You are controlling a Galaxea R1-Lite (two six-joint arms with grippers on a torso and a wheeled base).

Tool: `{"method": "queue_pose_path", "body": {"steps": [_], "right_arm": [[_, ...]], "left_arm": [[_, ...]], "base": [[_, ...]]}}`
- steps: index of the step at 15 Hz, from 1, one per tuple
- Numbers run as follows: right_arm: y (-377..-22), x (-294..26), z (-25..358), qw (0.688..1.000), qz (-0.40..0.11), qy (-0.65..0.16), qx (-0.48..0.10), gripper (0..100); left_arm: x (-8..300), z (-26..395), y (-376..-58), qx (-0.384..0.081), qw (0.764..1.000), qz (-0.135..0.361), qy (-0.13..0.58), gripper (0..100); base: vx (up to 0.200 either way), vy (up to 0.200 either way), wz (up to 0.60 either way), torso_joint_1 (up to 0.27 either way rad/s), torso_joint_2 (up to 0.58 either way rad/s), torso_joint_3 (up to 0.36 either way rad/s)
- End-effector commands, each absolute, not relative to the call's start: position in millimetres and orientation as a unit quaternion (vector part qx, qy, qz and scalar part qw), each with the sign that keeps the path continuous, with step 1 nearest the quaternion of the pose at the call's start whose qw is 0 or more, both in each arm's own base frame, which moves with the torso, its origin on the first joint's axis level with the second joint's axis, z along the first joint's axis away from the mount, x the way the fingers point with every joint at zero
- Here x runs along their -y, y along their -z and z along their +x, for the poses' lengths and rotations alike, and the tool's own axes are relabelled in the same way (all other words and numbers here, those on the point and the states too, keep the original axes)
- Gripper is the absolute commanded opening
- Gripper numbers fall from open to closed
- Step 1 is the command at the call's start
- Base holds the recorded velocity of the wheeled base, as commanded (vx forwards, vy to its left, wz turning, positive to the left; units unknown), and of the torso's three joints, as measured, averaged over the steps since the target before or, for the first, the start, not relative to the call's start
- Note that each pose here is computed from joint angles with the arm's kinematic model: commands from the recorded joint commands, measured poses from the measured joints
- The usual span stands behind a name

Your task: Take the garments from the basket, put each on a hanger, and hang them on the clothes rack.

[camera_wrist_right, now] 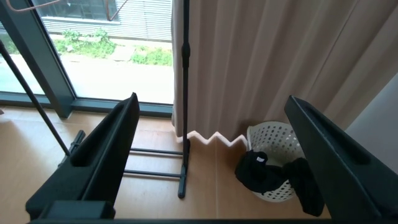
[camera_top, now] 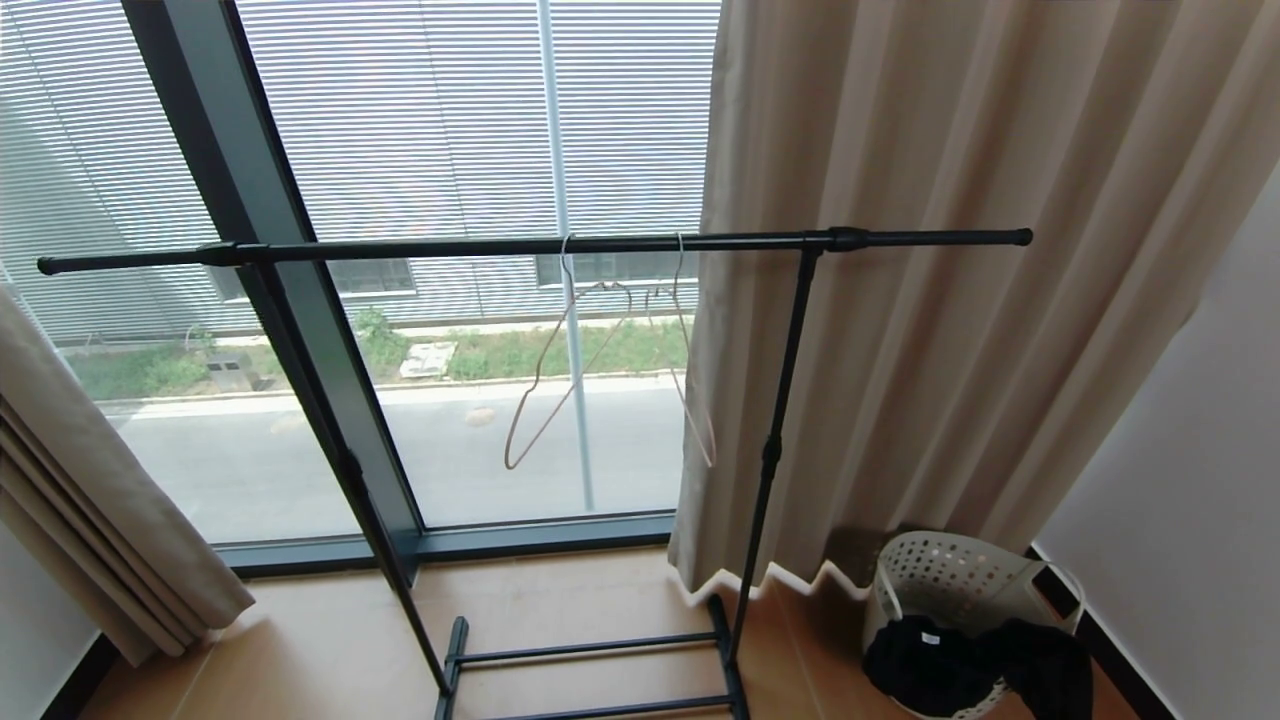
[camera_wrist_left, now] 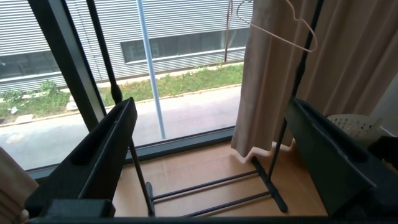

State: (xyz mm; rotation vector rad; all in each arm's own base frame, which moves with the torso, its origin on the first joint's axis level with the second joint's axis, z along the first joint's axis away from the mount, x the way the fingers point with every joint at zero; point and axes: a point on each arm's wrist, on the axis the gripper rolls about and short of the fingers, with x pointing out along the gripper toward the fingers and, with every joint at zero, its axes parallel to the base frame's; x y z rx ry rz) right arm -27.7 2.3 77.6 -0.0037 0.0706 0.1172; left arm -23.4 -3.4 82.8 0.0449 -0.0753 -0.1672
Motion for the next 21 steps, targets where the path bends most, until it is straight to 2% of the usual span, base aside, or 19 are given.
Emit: {"method": "queue_pose_path", "body": {"steps": [1, 14, 21], "right_arm": [[-77.8, -2.3, -27.6, 0.998, -0.002, -0.059, -0.035, 100], [-77.6, -2.3, -27.7, 0.998, 0.000, -0.059, -0.036, 100], [-77.8, -2.3, -27.6, 0.998, 0.001, -0.058, -0.035, 100]], "left_arm": [[3.4, -23.4, -82.8, 0.038, 0.996, 0.023, 0.083, 100], [3.4, -23.4, -82.8, 0.038, 0.996, 0.022, 0.084, 100], [3.4, -23.4, -82.8, 0.038, 0.996, 0.022, 0.084, 100]], "base": [[0.000, 0.000, 0.00, -0.154, 0.35, 0.188], [0.000, 0.000, 0.00, -0.162, 0.36, 0.203], [0.000, 0.000, 0.00, -0.213, 0.52, 0.307]]}}
